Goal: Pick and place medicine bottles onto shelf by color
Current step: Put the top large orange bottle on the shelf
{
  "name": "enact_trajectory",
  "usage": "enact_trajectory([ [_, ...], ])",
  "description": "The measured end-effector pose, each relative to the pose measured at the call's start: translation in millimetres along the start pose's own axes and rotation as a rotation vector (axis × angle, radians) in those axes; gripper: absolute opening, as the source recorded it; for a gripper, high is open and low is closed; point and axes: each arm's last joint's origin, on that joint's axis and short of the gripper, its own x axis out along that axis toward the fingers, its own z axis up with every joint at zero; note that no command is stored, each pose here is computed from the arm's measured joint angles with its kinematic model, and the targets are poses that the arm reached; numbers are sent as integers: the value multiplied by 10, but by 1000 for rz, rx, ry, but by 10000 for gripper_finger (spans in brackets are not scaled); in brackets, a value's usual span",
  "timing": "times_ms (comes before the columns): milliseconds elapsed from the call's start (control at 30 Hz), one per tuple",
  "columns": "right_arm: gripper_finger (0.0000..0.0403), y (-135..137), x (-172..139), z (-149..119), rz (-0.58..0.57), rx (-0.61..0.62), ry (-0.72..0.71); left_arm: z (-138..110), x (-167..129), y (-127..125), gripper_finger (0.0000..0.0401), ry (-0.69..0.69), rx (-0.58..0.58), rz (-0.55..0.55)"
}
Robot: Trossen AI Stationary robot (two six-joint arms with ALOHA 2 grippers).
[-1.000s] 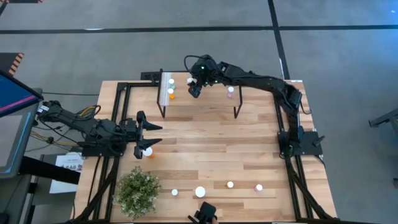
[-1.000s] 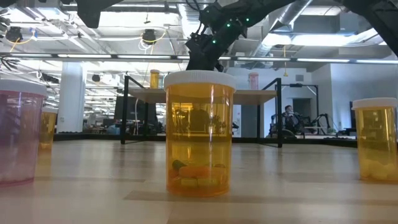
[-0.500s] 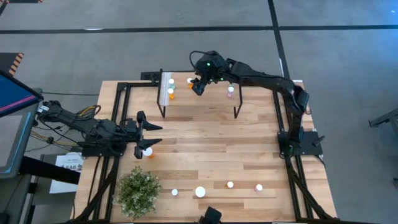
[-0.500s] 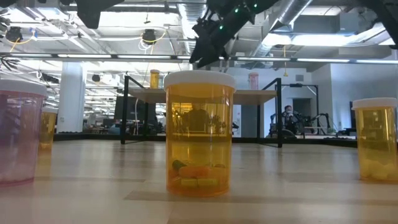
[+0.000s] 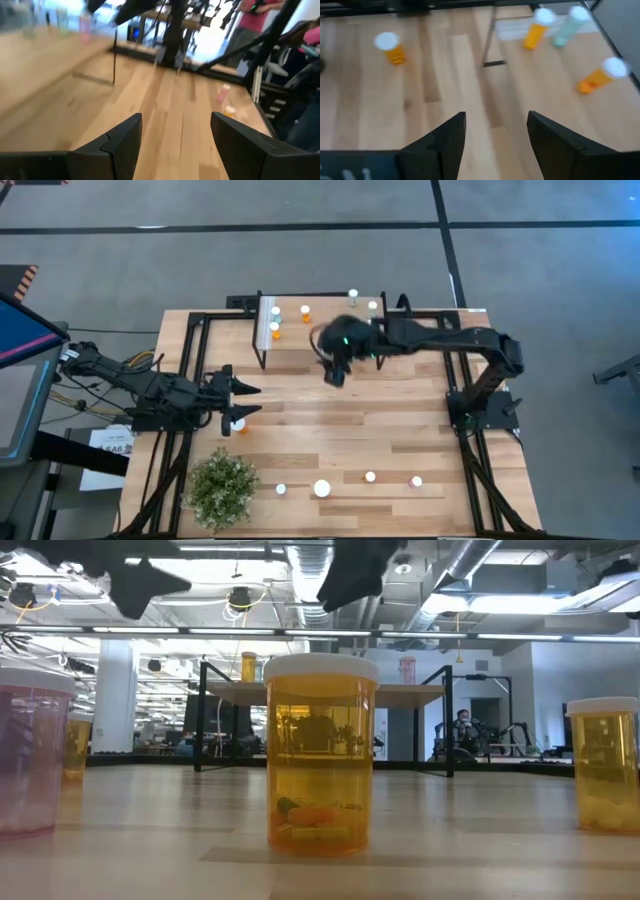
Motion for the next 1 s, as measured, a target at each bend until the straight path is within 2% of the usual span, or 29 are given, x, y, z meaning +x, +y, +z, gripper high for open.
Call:
enact_trajectory([
  [300, 231, 763, -115, -608, 175, -41, -95, -114, -46, 84, 224, 181, -73, 158],
  [500, 230, 1160, -159, -901, 210, -63, -118, -155, -48, 76, 224, 277, -94, 98],
  [700, 230, 1387, -198, -965, 225, -87, -158, -298, -56, 120, 224, 497, -134, 210],
  [900, 230, 1436, -240, -956, 243, -94, -183, -412, -23, 115, 224, 653, -170, 222],
  [1000, 230, 1411, -228, -939, 237, -86, -189, -441, 3, 106, 226, 689, -167, 223],
])
